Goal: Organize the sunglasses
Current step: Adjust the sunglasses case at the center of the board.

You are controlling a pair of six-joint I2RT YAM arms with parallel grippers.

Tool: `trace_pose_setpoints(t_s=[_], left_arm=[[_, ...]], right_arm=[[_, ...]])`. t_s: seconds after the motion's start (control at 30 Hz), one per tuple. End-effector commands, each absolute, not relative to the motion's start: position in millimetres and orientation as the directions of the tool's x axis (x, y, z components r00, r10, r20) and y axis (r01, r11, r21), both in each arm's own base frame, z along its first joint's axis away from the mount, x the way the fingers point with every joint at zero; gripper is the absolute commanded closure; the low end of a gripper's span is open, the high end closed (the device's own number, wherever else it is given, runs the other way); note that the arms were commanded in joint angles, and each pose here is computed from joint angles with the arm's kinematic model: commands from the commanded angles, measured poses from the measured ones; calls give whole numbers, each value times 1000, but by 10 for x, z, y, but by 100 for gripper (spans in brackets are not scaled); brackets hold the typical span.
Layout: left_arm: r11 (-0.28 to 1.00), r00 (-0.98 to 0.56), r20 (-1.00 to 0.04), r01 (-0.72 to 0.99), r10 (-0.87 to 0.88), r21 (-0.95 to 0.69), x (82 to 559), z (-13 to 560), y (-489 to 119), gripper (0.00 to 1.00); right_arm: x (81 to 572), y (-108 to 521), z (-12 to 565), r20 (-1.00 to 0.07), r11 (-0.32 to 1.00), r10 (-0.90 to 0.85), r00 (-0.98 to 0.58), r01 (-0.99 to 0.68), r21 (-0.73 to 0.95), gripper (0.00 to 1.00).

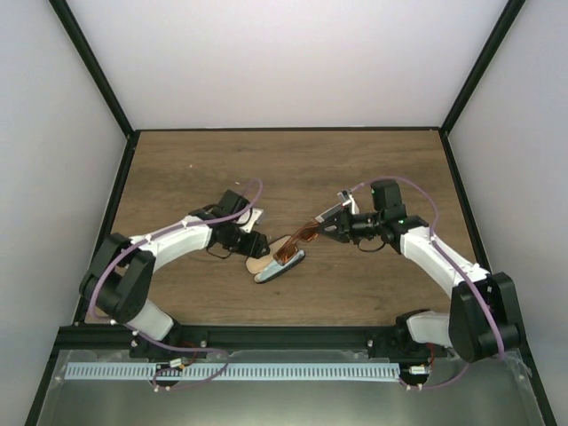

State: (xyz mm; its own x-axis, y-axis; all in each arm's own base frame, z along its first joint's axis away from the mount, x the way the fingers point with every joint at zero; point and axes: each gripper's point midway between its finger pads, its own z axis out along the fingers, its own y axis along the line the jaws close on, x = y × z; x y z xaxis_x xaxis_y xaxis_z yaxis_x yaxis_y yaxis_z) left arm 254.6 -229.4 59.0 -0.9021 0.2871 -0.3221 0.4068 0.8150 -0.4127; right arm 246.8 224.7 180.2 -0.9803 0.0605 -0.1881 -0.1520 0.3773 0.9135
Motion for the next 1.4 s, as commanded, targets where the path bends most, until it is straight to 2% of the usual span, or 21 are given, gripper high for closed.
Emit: trace_pose_setpoints(t_s=[0.0,0.23,0.33,0.53,0.73,0.97,1.2,1.37], left_arm=[[772,-892,-289,447,348,-452,2436,479,-2356,36],[746,-891,-290,452,350,-489,2428,518,-2432,63],[752,-892,-297,449,342,-482,2462,579,-2434,72],[779,-894,-322,435,312,-451,2536,712,-2394,77],[804,-913,-324,381,249,-457,2593,829,-2390,90],[822,-904,-367,375,220,-428,2680,982,-2398,93],[881,-889,-374,381,265,-280,2791,1038,-2223,79],[901,-880,-374,385,293,-199,2847,1065,-2109,75]], right_arm=[[2556,2263,1963,-242,351,50,-969,-210,913,99],[2585,2268,1921,-234,353,48,-971,-203,913,99],[2604,2276,1921,-234,351,46,-971,-204,914,99],[2638,2290,1911,-235,348,41,-971,-207,914,99],[2634,2303,1860,-223,343,24,-975,-201,917,99],[2695,2331,1790,-243,350,-7,-970,-230,908,99],[2889,2389,1896,-276,343,-16,-961,-264,902,99],[2937,2408,1911,-282,336,-22,-959,-273,902,99]])
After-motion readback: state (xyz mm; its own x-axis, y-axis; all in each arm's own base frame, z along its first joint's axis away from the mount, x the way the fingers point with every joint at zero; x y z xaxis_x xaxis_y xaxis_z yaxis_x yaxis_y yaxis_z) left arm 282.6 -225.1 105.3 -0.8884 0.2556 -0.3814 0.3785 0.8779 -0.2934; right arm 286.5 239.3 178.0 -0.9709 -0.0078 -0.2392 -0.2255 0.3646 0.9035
